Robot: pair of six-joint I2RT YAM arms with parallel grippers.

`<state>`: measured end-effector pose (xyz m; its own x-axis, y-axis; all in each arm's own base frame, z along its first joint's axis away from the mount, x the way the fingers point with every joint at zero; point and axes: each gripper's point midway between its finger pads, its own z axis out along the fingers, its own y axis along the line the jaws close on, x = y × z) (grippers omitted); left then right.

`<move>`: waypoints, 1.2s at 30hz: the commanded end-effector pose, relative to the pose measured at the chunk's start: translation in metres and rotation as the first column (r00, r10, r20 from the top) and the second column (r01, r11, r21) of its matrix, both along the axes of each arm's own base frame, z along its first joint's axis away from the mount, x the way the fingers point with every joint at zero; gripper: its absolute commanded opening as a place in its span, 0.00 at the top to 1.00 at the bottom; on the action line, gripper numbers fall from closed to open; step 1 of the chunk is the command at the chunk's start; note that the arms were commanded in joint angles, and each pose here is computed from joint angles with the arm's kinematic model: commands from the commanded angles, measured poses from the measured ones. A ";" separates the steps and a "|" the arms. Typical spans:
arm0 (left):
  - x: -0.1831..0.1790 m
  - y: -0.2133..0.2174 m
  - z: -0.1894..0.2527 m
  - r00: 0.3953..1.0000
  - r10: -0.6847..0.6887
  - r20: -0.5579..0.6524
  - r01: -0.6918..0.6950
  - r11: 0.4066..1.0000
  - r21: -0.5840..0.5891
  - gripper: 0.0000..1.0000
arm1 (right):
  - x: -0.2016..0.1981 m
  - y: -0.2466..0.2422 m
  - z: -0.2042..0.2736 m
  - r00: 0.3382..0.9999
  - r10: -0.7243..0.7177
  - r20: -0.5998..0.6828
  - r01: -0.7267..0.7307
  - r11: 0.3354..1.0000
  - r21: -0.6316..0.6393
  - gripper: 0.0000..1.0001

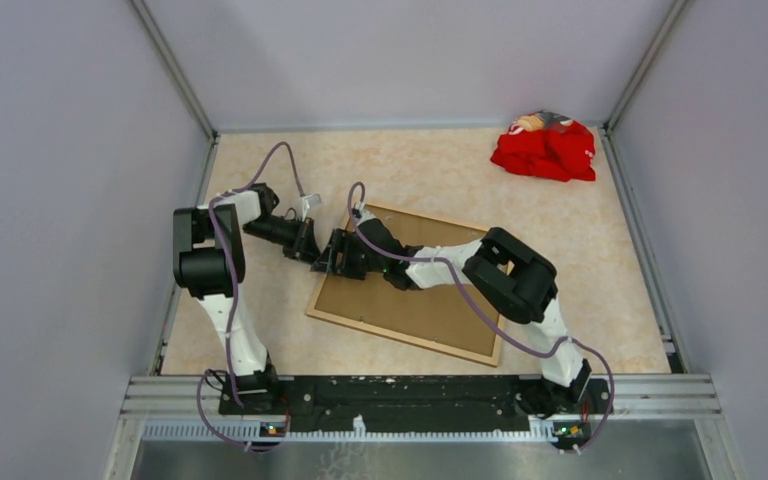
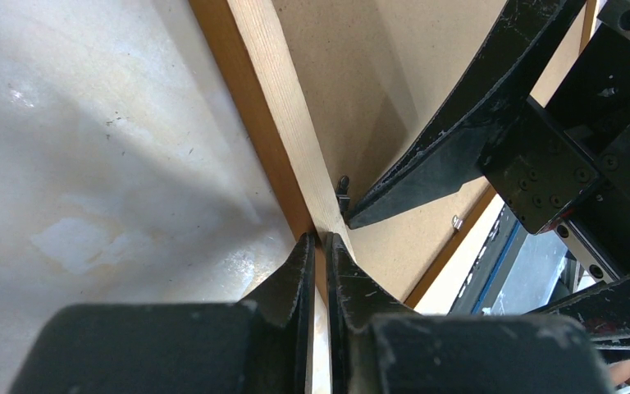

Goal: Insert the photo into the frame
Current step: Install the photo frame at the center of the board.

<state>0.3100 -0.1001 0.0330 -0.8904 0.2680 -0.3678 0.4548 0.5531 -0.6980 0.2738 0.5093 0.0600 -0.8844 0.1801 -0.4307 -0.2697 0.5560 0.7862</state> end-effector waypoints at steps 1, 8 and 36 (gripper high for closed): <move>-0.001 0.003 -0.006 0.997 -0.046 0.056 0.043 0.998 0.051 0.89 | 0.002 -0.009 -0.011 0.999 -0.033 0.024 0.035 0.996 -0.080 0.32; -0.001 0.003 -0.004 0.997 -0.046 0.057 0.044 0.998 0.049 0.90 | -0.008 -0.024 0.006 0.998 -0.035 0.058 0.040 0.996 -0.086 0.32; -0.002 0.003 -0.003 0.997 -0.050 0.057 0.047 0.998 0.045 0.90 | 0.004 0.003 -0.013 0.999 -0.037 0.011 0.037 0.997 -0.074 0.33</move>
